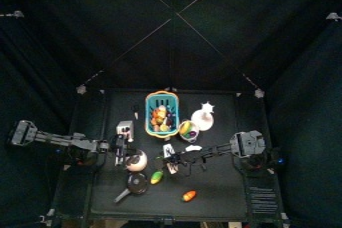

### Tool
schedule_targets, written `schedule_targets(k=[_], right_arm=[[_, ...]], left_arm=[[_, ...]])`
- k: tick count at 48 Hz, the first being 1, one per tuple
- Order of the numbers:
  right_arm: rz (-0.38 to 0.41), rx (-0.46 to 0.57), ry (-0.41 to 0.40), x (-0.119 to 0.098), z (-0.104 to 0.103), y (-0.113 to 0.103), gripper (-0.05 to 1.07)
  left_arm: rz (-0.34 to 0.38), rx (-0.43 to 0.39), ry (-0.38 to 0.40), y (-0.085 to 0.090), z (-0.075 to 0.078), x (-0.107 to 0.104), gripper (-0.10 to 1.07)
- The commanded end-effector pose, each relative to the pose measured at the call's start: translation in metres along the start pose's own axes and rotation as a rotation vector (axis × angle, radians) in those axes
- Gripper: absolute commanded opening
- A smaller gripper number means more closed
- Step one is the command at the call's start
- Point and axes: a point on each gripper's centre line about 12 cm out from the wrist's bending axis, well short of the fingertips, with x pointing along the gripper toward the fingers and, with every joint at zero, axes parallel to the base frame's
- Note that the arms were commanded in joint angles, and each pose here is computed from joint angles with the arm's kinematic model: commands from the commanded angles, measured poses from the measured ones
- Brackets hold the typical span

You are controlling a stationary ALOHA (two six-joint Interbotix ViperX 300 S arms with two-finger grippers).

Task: Reorient starfruit to cut

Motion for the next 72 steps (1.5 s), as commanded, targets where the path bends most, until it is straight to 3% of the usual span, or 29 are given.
schedule_targets(k=[1, 14, 22, 40, 50, 56, 62, 72], right_arm=[[-0.019, 0.013, -0.062, -0.027, 0.017, -0.008, 0.66], [0.018, -0.004, 0.022, -0.073, 0.006, 0.017, 0.65], [0.053, 0.026, 0.018, -0.092, -0.002, 0.025, 0.65], [0.078, 0.062, 0.066, -0.081, -0.012, 0.029, 0.65], [0.102, 0.107, 0.042, -0.08, -0.012, 0.034, 0.65], [0.117, 0.204, 0.038, -0.085, -0.009, 0.032, 0.66], [0.149, 0.419, 0.002, -0.094, -0.005, 0.028, 0.66], [0.138, 0.64, -0.03, -0.1, -0.015, 0.028, 0.66]], left_arm=[[-0.003, -0.002, -0.018, -0.001, 0.006, 0.001, 0.25], [-0.007, 0.001, -0.016, -0.002, 0.005, 0.001, 0.25], [-0.007, 0.001, -0.019, -0.002, 0.006, 0.001, 0.25], [-0.007, 0.001, -0.019, -0.002, 0.006, 0.001, 0.25], [-0.007, 0.001, -0.015, -0.002, 0.004, 0.001, 0.25], [-0.007, 0.001, -0.016, -0.002, 0.004, 0.001, 0.25], [-0.009, -0.007, -0.013, -0.002, 0.003, 0.001, 0.25], [-0.007, -0.011, -0.011, -0.002, 0.002, 0.001, 0.25]])
